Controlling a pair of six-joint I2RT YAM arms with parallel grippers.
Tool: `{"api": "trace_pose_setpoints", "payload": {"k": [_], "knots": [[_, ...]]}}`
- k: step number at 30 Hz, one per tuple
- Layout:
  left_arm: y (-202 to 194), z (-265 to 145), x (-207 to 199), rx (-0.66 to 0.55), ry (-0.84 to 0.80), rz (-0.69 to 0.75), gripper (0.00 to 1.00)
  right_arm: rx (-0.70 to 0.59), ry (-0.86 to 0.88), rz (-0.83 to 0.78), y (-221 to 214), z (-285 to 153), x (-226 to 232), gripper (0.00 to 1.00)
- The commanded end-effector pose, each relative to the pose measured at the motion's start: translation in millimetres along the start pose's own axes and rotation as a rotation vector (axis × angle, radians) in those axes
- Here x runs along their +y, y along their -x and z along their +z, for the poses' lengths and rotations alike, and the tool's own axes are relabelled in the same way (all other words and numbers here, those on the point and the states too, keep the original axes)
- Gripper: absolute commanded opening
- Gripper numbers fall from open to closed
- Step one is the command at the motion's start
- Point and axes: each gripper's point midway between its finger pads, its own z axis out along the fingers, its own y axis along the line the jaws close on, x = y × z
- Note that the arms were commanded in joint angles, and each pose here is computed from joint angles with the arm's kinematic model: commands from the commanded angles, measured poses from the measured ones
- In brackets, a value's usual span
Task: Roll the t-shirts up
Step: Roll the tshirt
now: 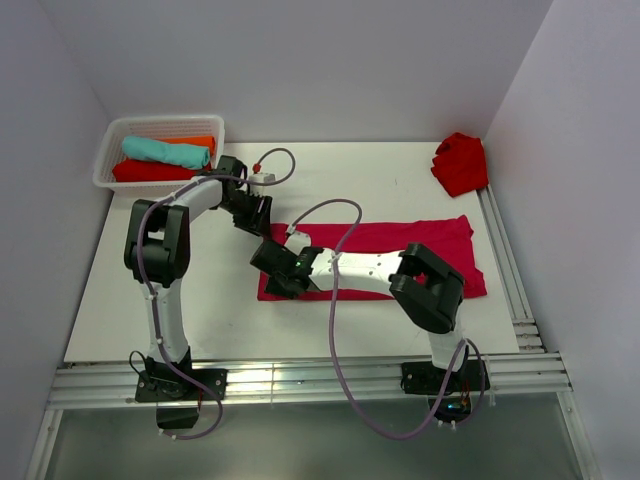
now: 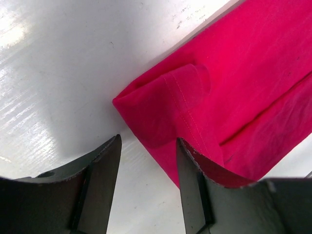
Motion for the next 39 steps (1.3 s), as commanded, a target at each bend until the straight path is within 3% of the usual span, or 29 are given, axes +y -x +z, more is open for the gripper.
{"api": "trace_pose_setpoints", "payload": {"k": [1, 8, 19, 28, 33, 39], "knots": [[7, 7, 4, -0.015, -0.004, 0.014, 0.54, -0.006, -0.007, -0.002, 0, 8, -3, 0.33], [5, 10, 6, -0.008, 0.002, 0.011, 0.54, -0.004, -0.018, 0.01, -2, 8, -14, 0.16], [6, 8, 8, -0.012, 0.019, 0.022, 0.53, -0.019, -0.04, 0.027, 2, 3, -29, 0.06], [11, -2, 1, -0.039, 0.005, 0.042, 0.56, -0.064, -0.014, 0.021, 16, -16, -15, 0.38], [15, -3, -6, -0.049, -0.027, 0.035, 0.56, -0.105, -0.021, -0.024, 27, -28, 11, 0.38], [11, 3, -14, -0.04, -0.086, 0.005, 0.55, -0.091, -0.041, -0.075, 24, -11, 35, 0.39]]}}
